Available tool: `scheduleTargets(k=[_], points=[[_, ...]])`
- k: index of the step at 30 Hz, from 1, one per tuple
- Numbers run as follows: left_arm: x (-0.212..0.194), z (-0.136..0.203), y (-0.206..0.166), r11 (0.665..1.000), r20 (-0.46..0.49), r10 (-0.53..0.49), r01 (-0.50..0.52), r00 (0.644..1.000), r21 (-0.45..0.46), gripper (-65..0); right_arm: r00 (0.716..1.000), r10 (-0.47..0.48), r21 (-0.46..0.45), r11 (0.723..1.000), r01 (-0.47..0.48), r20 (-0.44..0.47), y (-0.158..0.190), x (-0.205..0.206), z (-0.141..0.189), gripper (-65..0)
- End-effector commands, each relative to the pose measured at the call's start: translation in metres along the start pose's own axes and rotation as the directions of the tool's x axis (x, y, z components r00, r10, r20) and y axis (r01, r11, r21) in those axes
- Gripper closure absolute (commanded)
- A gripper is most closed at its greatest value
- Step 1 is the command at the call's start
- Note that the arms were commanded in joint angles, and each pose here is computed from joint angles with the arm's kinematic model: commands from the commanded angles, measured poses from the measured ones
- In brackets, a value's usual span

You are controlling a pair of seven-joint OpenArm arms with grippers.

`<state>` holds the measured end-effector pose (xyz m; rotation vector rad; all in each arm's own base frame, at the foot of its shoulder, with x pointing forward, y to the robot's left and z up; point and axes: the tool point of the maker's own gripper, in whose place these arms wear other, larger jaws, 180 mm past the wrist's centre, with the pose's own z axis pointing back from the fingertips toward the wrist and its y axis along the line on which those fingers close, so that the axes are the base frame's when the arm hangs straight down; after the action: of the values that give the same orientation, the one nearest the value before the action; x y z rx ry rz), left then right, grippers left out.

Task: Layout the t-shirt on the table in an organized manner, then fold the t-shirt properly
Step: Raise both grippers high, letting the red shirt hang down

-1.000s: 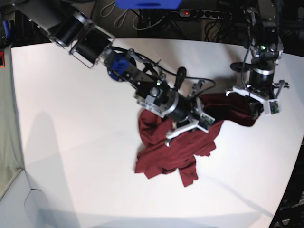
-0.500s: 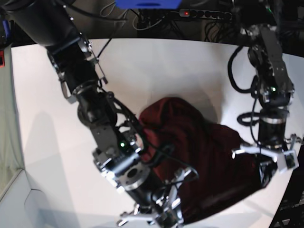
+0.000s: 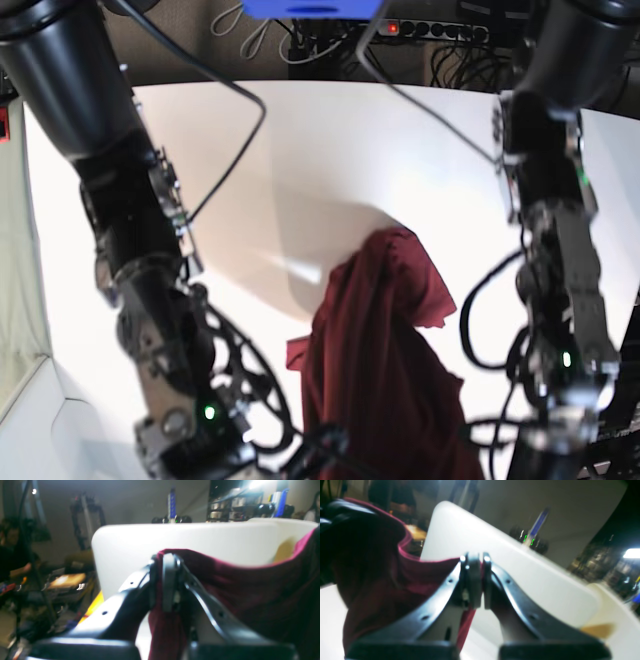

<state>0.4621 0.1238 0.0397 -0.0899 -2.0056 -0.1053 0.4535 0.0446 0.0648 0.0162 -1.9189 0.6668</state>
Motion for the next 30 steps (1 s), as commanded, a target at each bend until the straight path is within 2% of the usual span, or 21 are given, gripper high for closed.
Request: scheduleTargets(k=[1, 5, 9, 13, 23, 30], points=[[0.038, -0.012, 0.001, 1.0, 0.108, 0.003, -0.004, 0.994, 0.011, -0.2, 0.995, 0.025, -0.03, 0.999, -0.022, 0.098, -0.013, 0.038, -0.002, 0.0], [0.091, -0.034, 0.002, 1.0, 0.206, 0.005, -0.008, 0.978, 0.012, -0.2, 0.986, 0.066, -0.068, 0.996, -0.056, 0.155, -0.034, 0.073, -0.011, 0.0], [0.137, -0.043, 0.003, 1.0, 0.294, -0.002, -0.002, 0.956, 0.012, -0.2, 0.977, 0.081, -0.123, 0.991, -0.057, 0.197, -0.062, 0.104, -0.016, 0.0], [0.164, -0.046, 0.019, 0.999, 0.34, -0.031, 0.016, 0.94, 0.044, -0.2, 0.973, 0.073, -0.143, 0.989, -0.041, 0.22, -0.075, 0.128, -0.026, 0.0], [0.232, -0.027, 0.08, 0.983, 0.456, -0.113, 0.034, 0.883, 0.179, -0.2, 0.988, 0.006, -0.089, 0.996, 0.008, 0.156, -0.056, 0.109, -0.051, 0.0], [0.248, -0.015, 0.097, 0.971, 0.47, -0.181, 0.079, 0.864, 0.227, -0.2, 0.993, -0.032, -0.056, 0.998, 0.038, 0.116, -0.041, 0.098, -0.064, 0.0]])
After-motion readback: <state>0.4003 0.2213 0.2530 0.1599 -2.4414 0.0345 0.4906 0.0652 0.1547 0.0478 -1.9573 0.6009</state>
